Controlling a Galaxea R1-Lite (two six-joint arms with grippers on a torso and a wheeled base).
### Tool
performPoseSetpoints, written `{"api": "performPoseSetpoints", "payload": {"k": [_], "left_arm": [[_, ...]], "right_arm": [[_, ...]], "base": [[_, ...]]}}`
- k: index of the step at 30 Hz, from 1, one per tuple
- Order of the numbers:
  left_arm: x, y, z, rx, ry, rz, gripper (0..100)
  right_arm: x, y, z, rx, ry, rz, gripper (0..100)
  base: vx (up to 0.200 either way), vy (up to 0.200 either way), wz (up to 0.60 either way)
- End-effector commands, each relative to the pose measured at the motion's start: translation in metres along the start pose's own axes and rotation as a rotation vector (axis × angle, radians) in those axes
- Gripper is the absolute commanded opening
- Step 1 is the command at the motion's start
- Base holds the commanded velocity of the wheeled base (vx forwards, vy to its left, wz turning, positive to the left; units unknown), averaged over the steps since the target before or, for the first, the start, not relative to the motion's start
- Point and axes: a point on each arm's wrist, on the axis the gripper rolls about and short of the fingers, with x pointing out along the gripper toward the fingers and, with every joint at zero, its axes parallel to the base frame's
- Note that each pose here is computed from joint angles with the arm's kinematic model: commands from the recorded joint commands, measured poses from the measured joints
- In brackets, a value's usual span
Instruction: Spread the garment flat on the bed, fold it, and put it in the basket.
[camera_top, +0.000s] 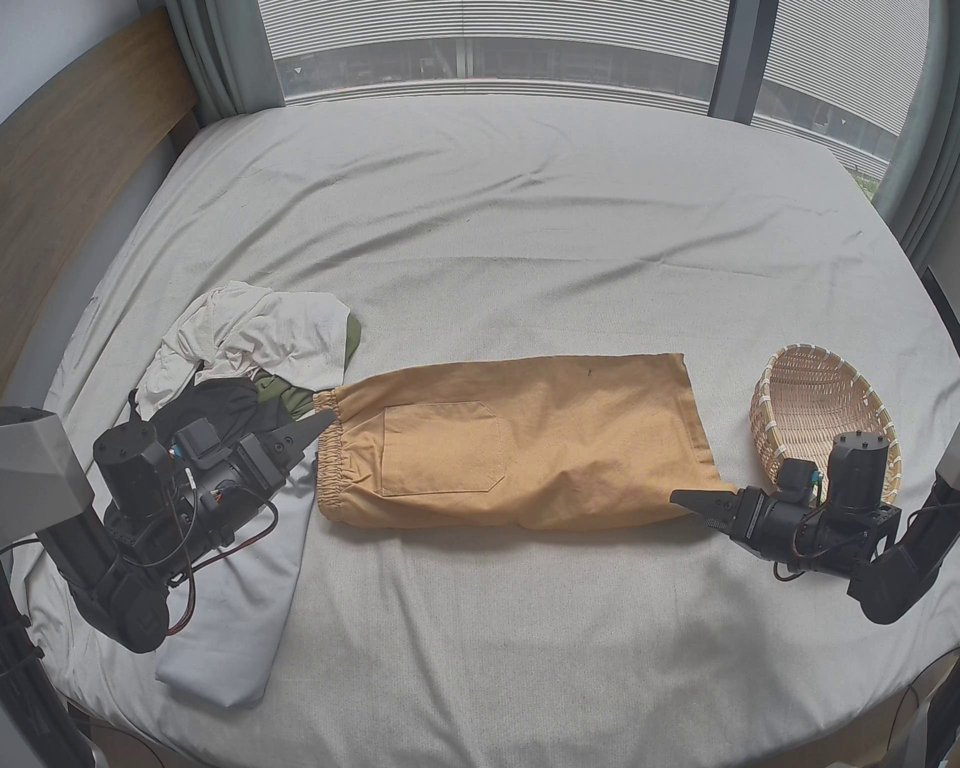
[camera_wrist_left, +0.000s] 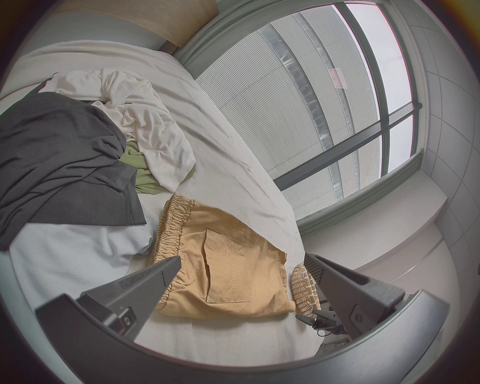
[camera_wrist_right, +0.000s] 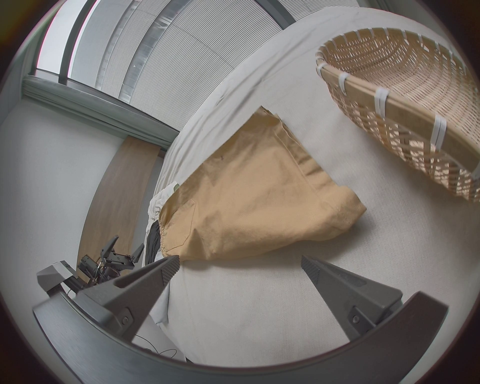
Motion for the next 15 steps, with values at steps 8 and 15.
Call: {"api": "performPoseSetpoints", "payload": {"k": [8,15], "left_arm": [[0.000,0.000,-0.001,-0.001,0.004,0.001,100],[0.000,0.001,-0.001,-0.002,0.005,0.002,100]], "right_arm": [[0.018,-0.019,-0.011,0.031,0.027,-0.074,100],[0.040,-0.033,-0.009,0.043,-0.011,-0.087,100]], "base": [[0.000,0.000,0.00],[0.000,0.000,0.00]]}}
